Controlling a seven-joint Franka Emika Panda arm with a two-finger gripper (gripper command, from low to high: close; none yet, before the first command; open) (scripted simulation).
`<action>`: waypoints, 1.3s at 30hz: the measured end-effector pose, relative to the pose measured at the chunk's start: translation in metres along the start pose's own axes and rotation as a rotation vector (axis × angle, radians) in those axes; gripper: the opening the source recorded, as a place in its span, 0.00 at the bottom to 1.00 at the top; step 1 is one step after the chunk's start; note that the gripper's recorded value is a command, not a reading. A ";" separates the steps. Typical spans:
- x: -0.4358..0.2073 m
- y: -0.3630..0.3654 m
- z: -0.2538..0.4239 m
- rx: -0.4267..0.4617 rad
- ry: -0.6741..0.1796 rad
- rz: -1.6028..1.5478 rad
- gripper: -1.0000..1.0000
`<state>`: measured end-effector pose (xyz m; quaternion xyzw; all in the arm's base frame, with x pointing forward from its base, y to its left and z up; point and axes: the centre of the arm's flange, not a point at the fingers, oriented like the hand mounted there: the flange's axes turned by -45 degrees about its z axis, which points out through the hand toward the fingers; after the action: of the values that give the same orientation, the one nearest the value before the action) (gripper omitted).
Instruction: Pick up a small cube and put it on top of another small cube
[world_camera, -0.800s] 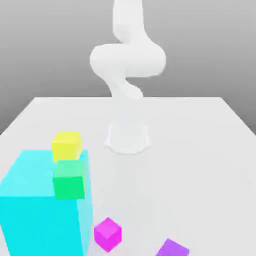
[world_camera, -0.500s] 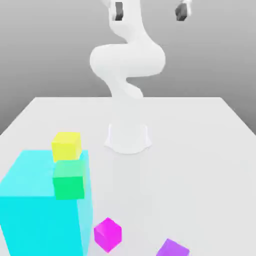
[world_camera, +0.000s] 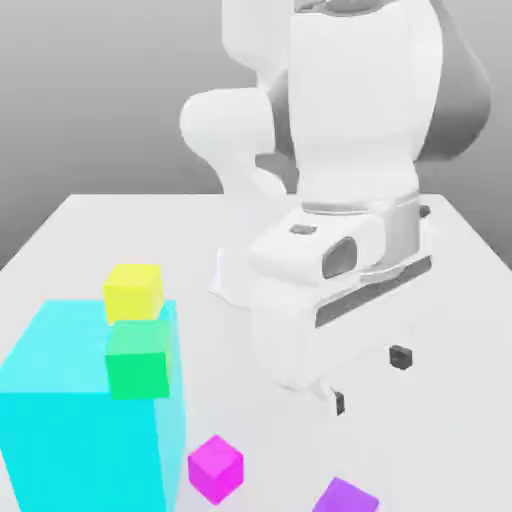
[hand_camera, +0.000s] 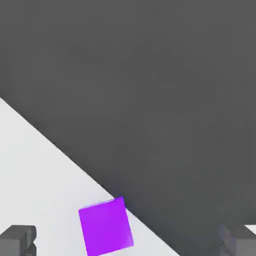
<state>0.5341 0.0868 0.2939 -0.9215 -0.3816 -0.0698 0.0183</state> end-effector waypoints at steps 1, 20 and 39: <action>-0.002 -0.002 0.017 0.006 -0.024 -0.028 0.50; -0.018 -0.016 0.118 0.032 -0.142 -0.167 0.00; -0.129 0.052 -0.125 -0.069 -0.138 0.551 0.00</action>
<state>0.4664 -0.0508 0.4006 -0.9931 -0.1147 -0.0123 -0.0209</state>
